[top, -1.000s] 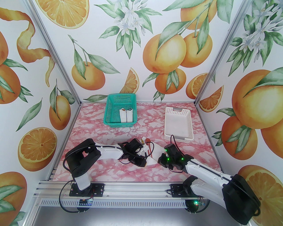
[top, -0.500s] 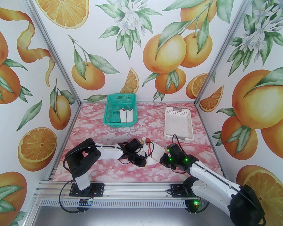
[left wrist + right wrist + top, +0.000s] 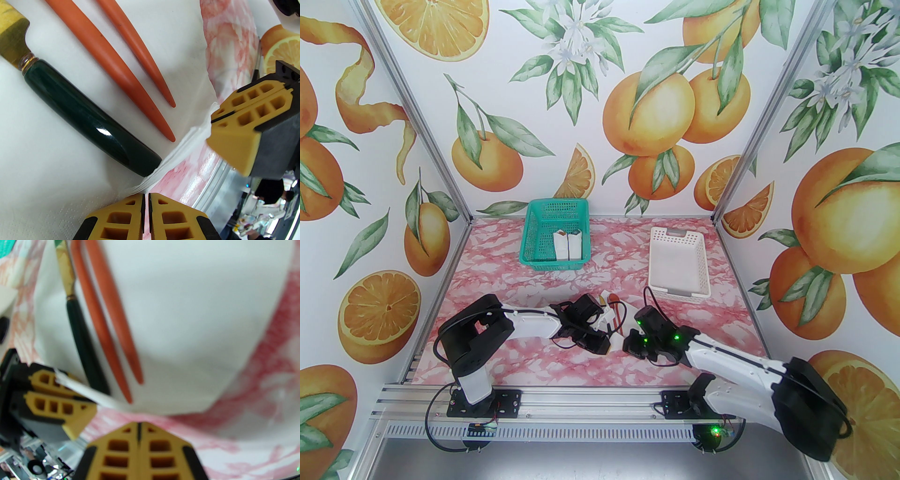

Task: Place the utensils on the paper napkin and roll it up

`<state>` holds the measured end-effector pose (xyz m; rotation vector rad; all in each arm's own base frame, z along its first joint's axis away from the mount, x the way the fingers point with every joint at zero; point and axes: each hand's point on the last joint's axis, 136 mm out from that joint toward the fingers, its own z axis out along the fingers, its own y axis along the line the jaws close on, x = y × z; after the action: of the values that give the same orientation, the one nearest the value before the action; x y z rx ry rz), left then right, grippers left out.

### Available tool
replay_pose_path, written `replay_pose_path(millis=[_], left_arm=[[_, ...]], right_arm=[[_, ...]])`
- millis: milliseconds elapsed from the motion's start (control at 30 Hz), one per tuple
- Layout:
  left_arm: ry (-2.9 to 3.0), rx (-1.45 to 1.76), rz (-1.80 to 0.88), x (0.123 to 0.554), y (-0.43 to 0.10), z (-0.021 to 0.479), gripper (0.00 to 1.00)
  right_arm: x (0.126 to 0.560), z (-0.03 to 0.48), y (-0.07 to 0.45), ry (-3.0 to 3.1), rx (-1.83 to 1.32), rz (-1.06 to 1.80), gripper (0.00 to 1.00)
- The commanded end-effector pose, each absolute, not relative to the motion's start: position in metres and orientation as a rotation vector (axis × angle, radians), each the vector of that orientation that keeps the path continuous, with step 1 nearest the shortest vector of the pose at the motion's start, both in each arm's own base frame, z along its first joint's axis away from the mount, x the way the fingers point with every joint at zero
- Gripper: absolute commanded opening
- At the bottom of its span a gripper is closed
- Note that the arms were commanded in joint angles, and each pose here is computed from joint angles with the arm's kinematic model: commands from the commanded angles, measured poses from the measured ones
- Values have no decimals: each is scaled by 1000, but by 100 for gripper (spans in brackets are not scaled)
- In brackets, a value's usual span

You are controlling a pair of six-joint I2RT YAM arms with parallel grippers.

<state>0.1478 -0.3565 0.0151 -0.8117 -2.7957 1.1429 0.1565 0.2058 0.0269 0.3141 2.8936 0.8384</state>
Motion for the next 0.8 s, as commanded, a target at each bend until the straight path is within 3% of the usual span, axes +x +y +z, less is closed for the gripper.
replay_pose_path(millis=[0, 767], left_arm=[[-2810, -794, 1052, 144, -346, 3, 13], [-2807, -789, 1047, 144, -346, 1, 13]], right_arm=[[170, 41, 230, 2839, 272, 936, 0], [153, 8, 202, 2942, 247, 717, 0]])
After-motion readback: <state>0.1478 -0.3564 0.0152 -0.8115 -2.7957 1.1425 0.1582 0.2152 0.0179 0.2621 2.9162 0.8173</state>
